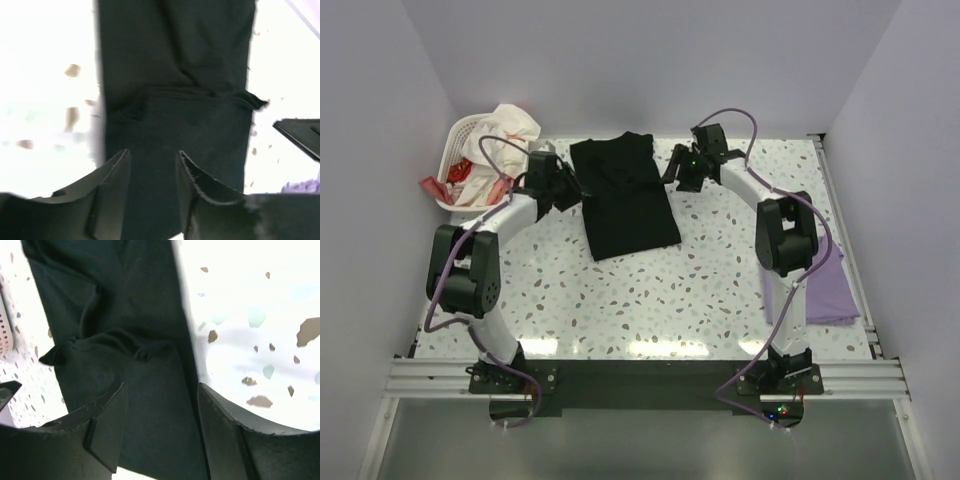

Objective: Fold and stack the t-shirts
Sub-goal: Fold the tshirt

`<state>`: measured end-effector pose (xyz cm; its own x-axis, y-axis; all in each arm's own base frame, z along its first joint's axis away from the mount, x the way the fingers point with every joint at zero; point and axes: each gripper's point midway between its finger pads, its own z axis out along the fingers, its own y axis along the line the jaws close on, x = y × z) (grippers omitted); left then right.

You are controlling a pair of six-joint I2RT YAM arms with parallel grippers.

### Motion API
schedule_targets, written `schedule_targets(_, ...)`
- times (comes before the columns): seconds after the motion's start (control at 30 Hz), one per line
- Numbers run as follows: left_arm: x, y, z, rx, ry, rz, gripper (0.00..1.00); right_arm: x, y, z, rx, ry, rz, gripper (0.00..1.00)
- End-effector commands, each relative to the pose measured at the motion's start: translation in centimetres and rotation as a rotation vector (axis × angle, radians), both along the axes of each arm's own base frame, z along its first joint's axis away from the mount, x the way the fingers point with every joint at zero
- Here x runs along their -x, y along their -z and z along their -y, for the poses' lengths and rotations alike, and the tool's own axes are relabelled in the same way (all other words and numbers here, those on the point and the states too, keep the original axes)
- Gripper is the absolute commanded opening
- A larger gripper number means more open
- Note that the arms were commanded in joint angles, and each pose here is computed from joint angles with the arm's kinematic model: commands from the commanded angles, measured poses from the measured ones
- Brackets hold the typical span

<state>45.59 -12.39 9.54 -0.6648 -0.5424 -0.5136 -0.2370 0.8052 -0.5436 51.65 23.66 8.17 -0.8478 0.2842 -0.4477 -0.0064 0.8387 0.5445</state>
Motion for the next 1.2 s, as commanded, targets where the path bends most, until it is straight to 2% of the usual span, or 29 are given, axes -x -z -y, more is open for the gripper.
schedule_targets(0.0,0.4,-1.5,4.8,0.033,0.09,0.078,0.44,0.6,-5.3,-1.5,0.012,-0.05,0.143,0.6)
schedule_targets(0.03,0.3,-1.4,5.5,0.04,0.101,0.077,0.4,0.7,-5.2,-1.9,0.014,-0.06,0.146,0.58)
schedule_targets(0.07,0.0,-0.6,6.1,0.04,0.109,0.063,0.3,0.7,-5.2,-2.5,0.01,-0.07,0.15,0.52)
schedule_targets(0.17,-0.9,0.3,7.5,0.072,0.14,0.047,0.18,0.1,-4.6,-3.7,-0.028,-0.111,0.15,0.4)
schedule_targets(0.37,-4.4,0.0,10.3,0.169,0.261,0.165,0.18,-2.0,-2.2,-6.3,-0.097,-0.224,0.188,0.28)
schedule_targets(0.6,-6.0,4.6,5.6,0.179,0.133,0.091,0.2,-4.8,1.5,-4.7,-0.04,-0.169,0.152,0.27)
schedule_targets(0.83,-5.1,6.5,4.8,0.174,0.111,0.064,0.22,-4.8,4.1,-2.9,0.012,-0.107,0.087,0.28)
schedule_targets(1.03,-4.8,8.1,4.3,0.156,0.083,0.013,0.21,-4.1,4.0,-1.8,0.053,-0.087,0.081,0.28)
schedule_targets(1.17,-4.5,8.5,3.9,0.136,0.066,-0.009,0.21,-4.1,2.3,-0.8,0.09,-0.054,0.119,0.33)
